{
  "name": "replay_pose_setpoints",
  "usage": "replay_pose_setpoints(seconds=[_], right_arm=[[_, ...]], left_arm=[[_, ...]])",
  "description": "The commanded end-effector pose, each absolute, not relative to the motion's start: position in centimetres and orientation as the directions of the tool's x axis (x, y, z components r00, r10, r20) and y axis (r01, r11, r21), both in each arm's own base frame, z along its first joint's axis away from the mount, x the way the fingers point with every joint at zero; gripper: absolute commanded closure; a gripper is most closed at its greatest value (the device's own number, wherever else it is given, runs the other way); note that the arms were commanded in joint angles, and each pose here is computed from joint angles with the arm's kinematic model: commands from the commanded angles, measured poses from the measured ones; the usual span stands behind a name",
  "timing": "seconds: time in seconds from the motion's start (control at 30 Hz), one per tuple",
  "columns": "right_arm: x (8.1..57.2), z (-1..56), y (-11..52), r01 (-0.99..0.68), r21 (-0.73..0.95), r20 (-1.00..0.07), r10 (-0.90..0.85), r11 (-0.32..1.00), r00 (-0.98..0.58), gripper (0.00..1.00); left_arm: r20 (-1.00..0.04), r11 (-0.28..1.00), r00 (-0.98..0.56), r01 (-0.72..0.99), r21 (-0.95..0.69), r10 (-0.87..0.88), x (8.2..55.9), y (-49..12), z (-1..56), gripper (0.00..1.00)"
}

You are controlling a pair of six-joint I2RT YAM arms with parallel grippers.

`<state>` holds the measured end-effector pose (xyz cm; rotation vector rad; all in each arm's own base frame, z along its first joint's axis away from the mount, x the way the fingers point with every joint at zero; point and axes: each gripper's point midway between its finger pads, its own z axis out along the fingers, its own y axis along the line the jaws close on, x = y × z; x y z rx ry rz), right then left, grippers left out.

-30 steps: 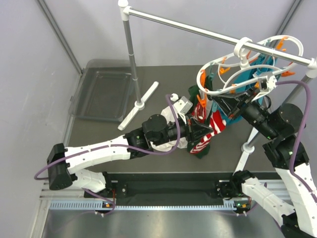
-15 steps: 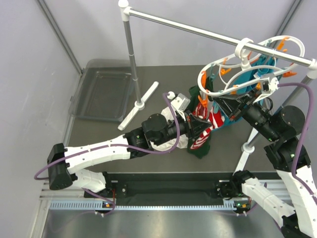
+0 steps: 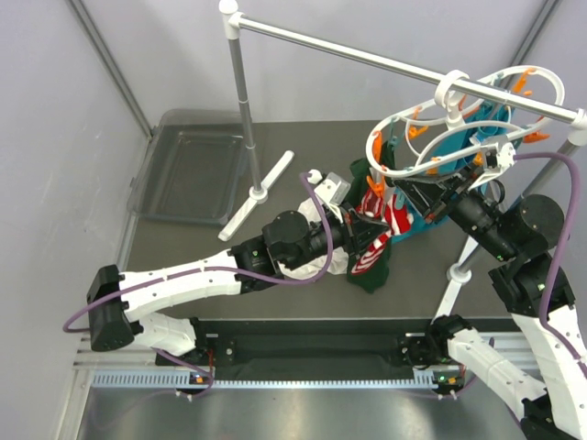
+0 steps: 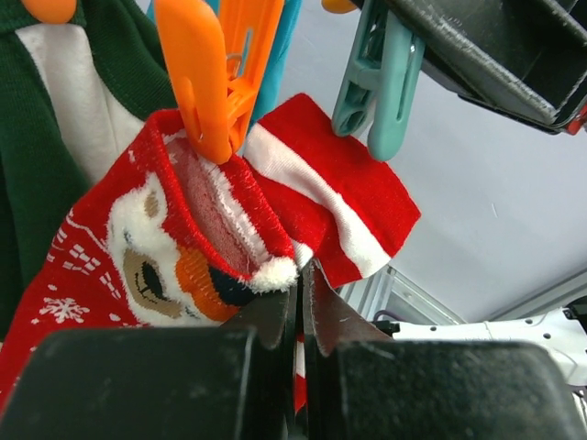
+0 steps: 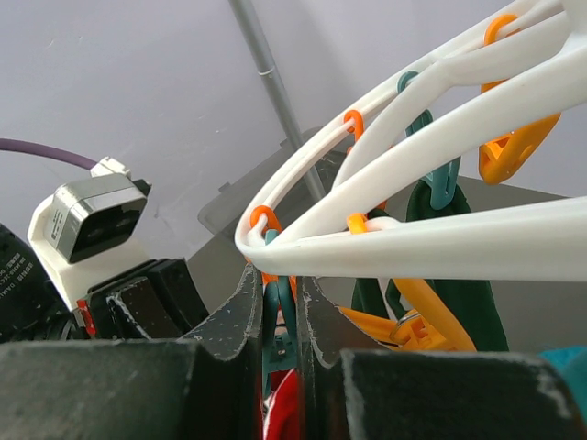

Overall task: Clip the socks to the hanger
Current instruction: Clamp the sock onto the hanger.

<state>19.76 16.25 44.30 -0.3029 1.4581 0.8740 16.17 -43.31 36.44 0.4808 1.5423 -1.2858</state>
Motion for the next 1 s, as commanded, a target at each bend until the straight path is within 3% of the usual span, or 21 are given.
replay_pose_setpoints(seconds=[0.0, 0.97], right_arm=[[19.2, 40.5, 17.1, -0.65, 0.386, -0.923, 0.264, 0.655, -0.282, 1.0], [18.8, 40.2, 17.0, -0.649, 0.393, -0.919, 0.268, 0.651, -0.289, 1.0]], left_arm=[[-0.868, 0.342, -0.357, 0.813, -0.471, -0.346, 16.2, -42.3, 38.4, 1.0], [-0.838, 0.276, -0.364, 0.825, -0.493, -0.407, 15.7, -42.7, 40.6, 1.0]])
